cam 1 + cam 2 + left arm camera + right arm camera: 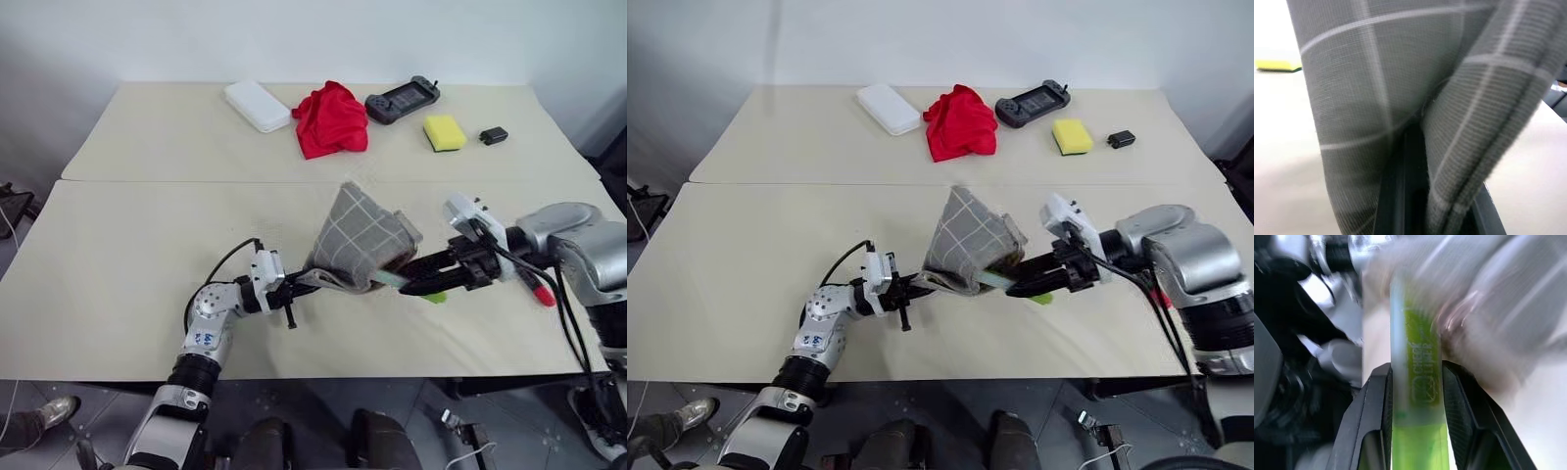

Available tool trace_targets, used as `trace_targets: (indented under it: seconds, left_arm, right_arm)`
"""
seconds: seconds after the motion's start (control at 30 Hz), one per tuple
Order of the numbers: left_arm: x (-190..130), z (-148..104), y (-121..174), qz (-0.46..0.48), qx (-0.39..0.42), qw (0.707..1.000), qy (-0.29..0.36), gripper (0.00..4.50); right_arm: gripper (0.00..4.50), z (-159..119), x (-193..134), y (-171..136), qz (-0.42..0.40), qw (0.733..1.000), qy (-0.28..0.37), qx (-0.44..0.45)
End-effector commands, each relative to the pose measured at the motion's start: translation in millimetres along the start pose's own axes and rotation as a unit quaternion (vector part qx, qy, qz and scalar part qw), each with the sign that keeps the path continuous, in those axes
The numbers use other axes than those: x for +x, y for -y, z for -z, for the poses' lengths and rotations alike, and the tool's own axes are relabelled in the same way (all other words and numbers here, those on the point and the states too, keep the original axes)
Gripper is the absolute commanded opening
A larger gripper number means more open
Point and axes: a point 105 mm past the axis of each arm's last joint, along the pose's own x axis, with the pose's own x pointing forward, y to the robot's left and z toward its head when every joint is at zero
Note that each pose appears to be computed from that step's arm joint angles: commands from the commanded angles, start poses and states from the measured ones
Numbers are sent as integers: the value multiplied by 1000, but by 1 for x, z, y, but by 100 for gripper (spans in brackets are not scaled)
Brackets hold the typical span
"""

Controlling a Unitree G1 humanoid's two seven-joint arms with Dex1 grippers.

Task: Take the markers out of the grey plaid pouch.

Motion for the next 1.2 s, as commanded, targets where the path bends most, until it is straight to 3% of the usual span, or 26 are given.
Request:
trace_targets:
  seconds: [0.03, 0.2, 0.33, 0.47, 0.6, 0.77, 0.87, 1.1, 1.2]
  left_arm:
    - [-16, -11, -9, -24, -6, 1000, 12, 0]
    - [-31, -13, -16, -53, -5, 999, -1, 0]
    - [-41, -14, -17, -62, -10, 998, -9, 0]
    - [-44, -15, -14, -60, -11, 998, -13, 0]
    - [-48, -18, -13, -59, -5, 998, -15, 0]
    - [-48, -20, -13, -65, 1, 998, -13, 0]
    - [-50, -20, -14, -65, 9, 998, -19, 0]
    - [-72, -32, -22, -99, 47, 993, -38, 0]
    - [-94, -47, -32, -146, 76, 985, -40, 0]
  right_arm:
    - [106, -18, -17, -20, -22, 998, 35, -38]
    - [106, -40, -38, -30, -4, 990, 140, -7]
    - [106, -29, -76, -7, 118, 967, 219, 58]
    - [106, 8, -93, 15, 231, 953, 185, 69]
    - [106, 64, -117, 56, 412, 898, 104, 112]
    - [106, 96, -110, 67, 440, 889, 36, 122]
    - [106, 105, -105, 76, 463, 876, 37, 132]
    - [344, 98, -102, 69, 437, 894, 48, 80]
    - [445, 69, -101, 56, 391, 912, 121, 8]
